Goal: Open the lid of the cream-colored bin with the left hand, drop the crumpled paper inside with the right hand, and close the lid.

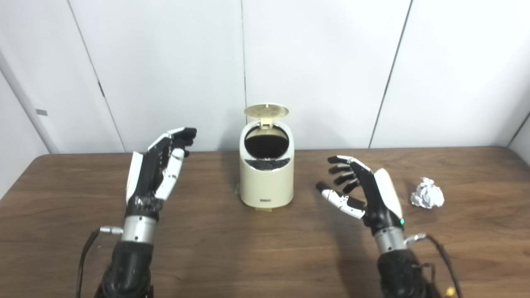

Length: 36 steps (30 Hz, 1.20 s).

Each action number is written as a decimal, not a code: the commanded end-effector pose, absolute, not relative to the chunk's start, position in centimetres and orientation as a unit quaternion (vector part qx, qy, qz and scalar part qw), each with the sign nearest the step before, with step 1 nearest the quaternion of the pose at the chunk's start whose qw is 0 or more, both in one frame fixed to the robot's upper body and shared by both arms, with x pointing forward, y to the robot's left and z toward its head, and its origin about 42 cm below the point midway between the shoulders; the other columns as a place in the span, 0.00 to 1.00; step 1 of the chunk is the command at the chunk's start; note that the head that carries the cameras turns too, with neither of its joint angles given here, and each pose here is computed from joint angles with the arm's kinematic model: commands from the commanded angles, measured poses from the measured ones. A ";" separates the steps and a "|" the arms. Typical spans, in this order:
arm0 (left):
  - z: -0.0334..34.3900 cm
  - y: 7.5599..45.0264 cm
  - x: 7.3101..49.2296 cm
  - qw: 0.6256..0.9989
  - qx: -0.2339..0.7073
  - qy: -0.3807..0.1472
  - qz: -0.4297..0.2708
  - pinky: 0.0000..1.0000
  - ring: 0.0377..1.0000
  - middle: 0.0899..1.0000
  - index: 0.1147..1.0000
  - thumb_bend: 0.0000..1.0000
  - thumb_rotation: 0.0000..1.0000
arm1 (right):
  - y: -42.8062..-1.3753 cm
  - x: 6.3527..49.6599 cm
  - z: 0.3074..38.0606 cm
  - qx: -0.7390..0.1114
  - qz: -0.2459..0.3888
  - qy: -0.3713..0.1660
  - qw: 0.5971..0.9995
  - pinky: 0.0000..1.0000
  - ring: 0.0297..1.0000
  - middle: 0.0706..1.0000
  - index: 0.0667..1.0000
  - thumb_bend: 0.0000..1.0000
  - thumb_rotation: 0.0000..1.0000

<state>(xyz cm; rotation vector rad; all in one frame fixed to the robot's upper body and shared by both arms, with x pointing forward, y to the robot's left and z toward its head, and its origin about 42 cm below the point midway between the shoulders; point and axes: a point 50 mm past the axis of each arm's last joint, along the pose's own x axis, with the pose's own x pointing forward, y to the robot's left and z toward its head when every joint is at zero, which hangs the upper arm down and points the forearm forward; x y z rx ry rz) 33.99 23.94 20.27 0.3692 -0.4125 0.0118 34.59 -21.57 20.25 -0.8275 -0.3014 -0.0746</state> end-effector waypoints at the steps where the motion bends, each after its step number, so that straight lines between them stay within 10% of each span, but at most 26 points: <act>1: 20.6 23.7 33.7 0.953 0.199 -0.230 0.013 0.65 0.73 0.73 0.72 0.26 0.69 | -22.5 35.5 23.9 -0.453 -0.039 -0.187 0.871 0.32 0.44 0.69 0.67 0.68 0.29; 4: 19.7 23.7 33.0 0.951 0.213 -0.224 0.012 0.66 0.73 0.73 0.72 0.28 0.74 | -24.2 36.1 25.0 -0.506 -0.023 -0.174 0.845 0.56 0.66 0.71 0.69 0.78 0.29; 9: 18.3 24.0 32.3 0.952 0.220 -0.215 0.009 0.64 0.72 0.73 0.72 0.29 0.77 | -26.8 37.3 25.9 -0.552 -0.015 -0.139 0.822 0.60 0.75 0.80 0.75 0.93 0.34; 36: 15.4 24.9 31.0 0.957 0.231 -0.173 0.003 0.65 0.74 0.75 0.75 0.28 0.76 | -36.6 41.6 26.9 -0.691 0.008 0.089 0.717 0.63 0.80 0.91 0.81 0.98 0.23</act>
